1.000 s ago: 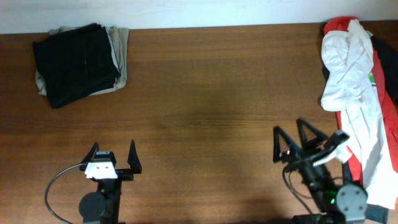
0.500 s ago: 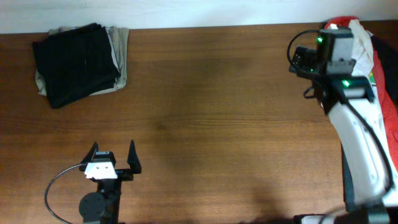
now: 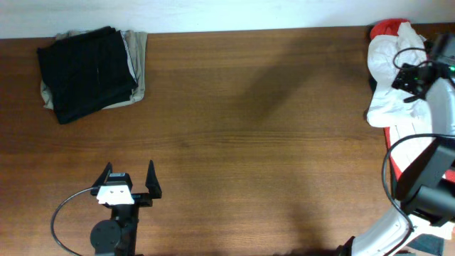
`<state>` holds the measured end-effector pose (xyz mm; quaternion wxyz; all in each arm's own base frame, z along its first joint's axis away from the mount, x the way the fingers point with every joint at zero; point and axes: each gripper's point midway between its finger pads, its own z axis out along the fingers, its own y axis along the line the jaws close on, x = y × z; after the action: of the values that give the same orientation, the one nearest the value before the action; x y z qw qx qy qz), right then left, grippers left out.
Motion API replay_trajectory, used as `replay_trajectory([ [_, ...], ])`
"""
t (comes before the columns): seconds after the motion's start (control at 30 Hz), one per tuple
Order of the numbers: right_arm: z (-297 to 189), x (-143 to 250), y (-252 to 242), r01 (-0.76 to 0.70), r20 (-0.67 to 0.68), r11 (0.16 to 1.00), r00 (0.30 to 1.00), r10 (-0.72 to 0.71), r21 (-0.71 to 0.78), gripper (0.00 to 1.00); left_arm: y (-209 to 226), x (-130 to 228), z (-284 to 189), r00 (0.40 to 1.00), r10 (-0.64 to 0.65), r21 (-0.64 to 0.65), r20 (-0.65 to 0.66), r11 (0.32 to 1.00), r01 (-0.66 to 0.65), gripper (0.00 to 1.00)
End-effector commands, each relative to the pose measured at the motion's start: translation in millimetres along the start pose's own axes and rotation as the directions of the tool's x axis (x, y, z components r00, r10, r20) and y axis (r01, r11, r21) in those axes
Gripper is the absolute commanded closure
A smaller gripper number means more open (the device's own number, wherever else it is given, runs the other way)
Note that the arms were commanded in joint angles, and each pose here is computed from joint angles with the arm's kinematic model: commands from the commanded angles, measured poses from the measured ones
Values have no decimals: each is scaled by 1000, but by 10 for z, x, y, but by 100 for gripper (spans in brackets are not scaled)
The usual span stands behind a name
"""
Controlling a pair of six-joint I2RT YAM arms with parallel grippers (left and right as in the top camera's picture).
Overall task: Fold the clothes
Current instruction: 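Reach the right gripper to the white T-shirt on the right pile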
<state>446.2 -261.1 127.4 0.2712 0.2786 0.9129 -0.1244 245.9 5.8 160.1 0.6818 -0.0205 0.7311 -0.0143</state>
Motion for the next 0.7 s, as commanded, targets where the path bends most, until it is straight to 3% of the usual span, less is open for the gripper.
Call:
replay_trajectory([
  [0.0,196,4,49,-55,-25,980,998,51,-194,16,11,23,2,1000,16,-4,-3,1000,-16,1],
  [0.03,273,30,90,-75,-39,961,997,67,-265,25,11,23,2,1000,16,-4,-3,1000,-16,1],
  [0.07,340,55,105,-78,-46,958,997,68,-275,28,11,23,2,1000,16,-4,-3,1000,-16,1],
  [0.2,641,201,161,-81,-82,958,995,60,-276,29,11,24,2,1000,15,-4,-3,1000,-16,1],
  [0.43,811,250,132,-79,-84,966,995,59,-247,51,11,23,2,1000,16,-4,-3,1000,-16,1],
  [0.67,822,251,89,-76,-83,972,995,59,-222,60,11,24,2,1000,15,-4,-3,1000,-16,1],
])
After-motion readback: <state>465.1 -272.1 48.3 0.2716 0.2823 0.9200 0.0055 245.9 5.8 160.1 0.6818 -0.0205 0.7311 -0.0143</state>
